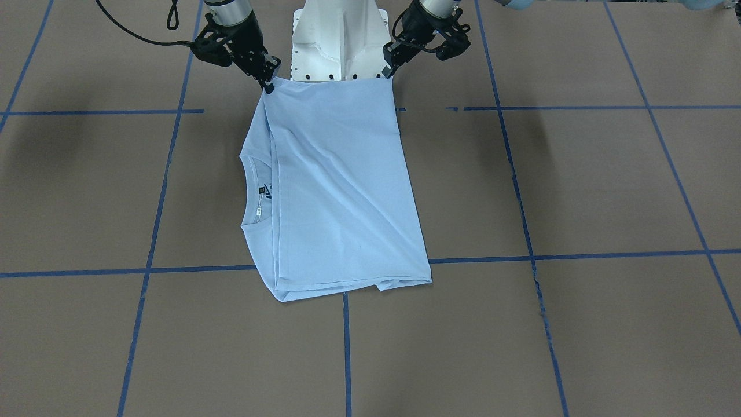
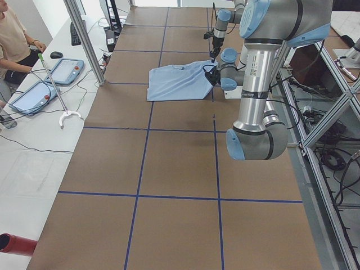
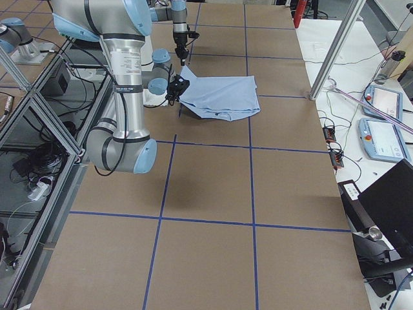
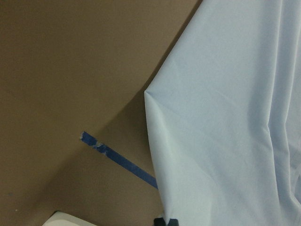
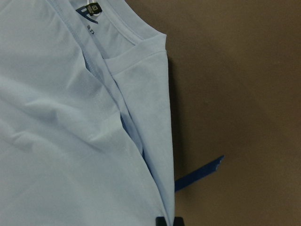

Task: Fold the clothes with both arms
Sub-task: 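Lift the near edge with both grippers and fold it toward the far edge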

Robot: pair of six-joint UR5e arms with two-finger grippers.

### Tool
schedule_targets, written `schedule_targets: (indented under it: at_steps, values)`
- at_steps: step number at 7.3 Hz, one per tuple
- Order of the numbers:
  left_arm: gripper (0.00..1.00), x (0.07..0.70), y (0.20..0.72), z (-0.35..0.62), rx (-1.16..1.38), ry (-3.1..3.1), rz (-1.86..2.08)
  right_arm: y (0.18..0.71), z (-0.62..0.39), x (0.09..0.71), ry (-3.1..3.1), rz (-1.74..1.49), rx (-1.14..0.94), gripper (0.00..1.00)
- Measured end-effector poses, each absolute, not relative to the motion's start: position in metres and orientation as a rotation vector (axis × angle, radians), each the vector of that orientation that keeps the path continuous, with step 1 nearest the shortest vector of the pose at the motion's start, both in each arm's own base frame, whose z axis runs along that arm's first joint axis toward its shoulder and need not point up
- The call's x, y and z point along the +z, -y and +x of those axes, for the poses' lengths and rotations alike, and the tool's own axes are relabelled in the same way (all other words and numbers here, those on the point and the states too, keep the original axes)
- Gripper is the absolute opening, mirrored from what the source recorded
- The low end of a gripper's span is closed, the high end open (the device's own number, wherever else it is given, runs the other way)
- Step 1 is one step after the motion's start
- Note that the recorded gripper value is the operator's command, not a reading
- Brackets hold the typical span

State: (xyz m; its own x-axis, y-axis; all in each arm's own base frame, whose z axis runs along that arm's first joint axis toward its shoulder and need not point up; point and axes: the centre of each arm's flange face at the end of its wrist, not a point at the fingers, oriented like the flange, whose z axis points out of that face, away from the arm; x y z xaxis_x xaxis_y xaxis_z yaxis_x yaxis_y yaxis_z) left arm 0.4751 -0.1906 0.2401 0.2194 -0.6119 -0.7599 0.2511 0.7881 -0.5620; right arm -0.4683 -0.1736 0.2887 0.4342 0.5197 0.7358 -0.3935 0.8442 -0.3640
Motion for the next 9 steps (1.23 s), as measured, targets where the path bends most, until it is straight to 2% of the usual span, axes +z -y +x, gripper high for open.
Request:
schedule_targets:
  at_steps: [3,6,9]
  values:
    - [0.00,0.238,0.182,0.476,-0.605,-1.209,-0.353,0.161,-0.470,0.289,0.970,-0.140,0.578,0.00]
    - [0.00,0.227,0.192,0.464,-0.621,-1.207,-0.335,0.175,-0.462,0.279,1.000,-0.112,0.615,0.00]
    - [0.00,0.209,0.254,0.439,-0.662,-1.257,-0.204,0.251,-0.436,0.261,1.041,-0.102,0.725,0.00]
